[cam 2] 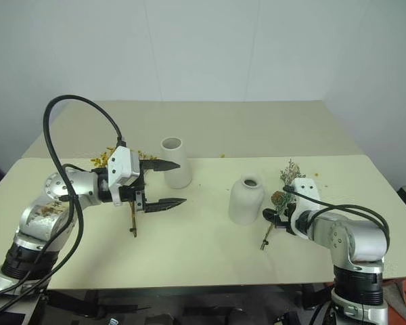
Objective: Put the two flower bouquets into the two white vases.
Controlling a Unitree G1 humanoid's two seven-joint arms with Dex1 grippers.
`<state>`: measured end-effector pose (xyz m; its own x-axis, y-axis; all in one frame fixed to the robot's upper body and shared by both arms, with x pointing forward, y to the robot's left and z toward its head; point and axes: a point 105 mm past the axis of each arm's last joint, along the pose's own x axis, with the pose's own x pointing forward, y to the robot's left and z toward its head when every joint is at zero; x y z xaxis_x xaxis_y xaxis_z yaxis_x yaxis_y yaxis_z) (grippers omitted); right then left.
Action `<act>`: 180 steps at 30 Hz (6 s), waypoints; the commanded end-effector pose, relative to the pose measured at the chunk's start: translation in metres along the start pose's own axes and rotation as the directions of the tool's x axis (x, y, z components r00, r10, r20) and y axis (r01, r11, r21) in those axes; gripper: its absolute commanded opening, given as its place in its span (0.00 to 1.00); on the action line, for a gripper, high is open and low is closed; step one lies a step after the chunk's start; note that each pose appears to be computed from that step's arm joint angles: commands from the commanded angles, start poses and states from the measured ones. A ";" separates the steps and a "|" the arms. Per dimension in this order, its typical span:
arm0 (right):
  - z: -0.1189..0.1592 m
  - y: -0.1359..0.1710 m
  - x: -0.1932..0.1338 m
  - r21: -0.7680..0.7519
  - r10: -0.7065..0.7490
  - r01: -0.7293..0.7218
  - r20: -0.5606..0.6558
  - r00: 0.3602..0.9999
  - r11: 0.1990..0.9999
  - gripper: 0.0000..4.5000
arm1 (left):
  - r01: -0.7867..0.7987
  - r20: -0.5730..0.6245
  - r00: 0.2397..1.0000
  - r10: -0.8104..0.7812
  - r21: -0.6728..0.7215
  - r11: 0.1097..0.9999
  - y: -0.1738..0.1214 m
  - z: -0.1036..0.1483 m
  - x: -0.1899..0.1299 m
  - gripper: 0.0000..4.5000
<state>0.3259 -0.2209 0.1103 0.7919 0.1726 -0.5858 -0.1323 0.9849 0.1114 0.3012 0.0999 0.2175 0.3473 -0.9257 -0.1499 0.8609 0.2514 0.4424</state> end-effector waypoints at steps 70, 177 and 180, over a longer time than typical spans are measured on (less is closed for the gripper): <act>0.105 0.097 -0.073 -0.188 0.253 -0.257 0.935 0.249 0.948 0.01 | -0.046 0.031 0.998 0.045 0.042 0.998 0.003 0.013 0.025 1.00; 0.032 0.166 -0.070 -0.695 0.842 -0.584 0.057 0.537 0.420 1.00 | -0.954 -0.793 0.295 0.533 -0.278 0.115 0.046 -0.131 -0.036 0.31; 0.031 0.166 -0.070 -0.694 0.841 -0.583 0.059 0.538 0.422 1.00 | -0.947 -0.784 0.315 0.535 -0.293 0.129 0.047 -0.128 -0.033 0.10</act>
<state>0.2686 -0.0678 0.1844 0.3341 0.9199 -0.2055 -0.9406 0.3114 -0.1352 0.3749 0.1814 0.1172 0.8398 0.0748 -0.5378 -0.1247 0.9906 -0.0570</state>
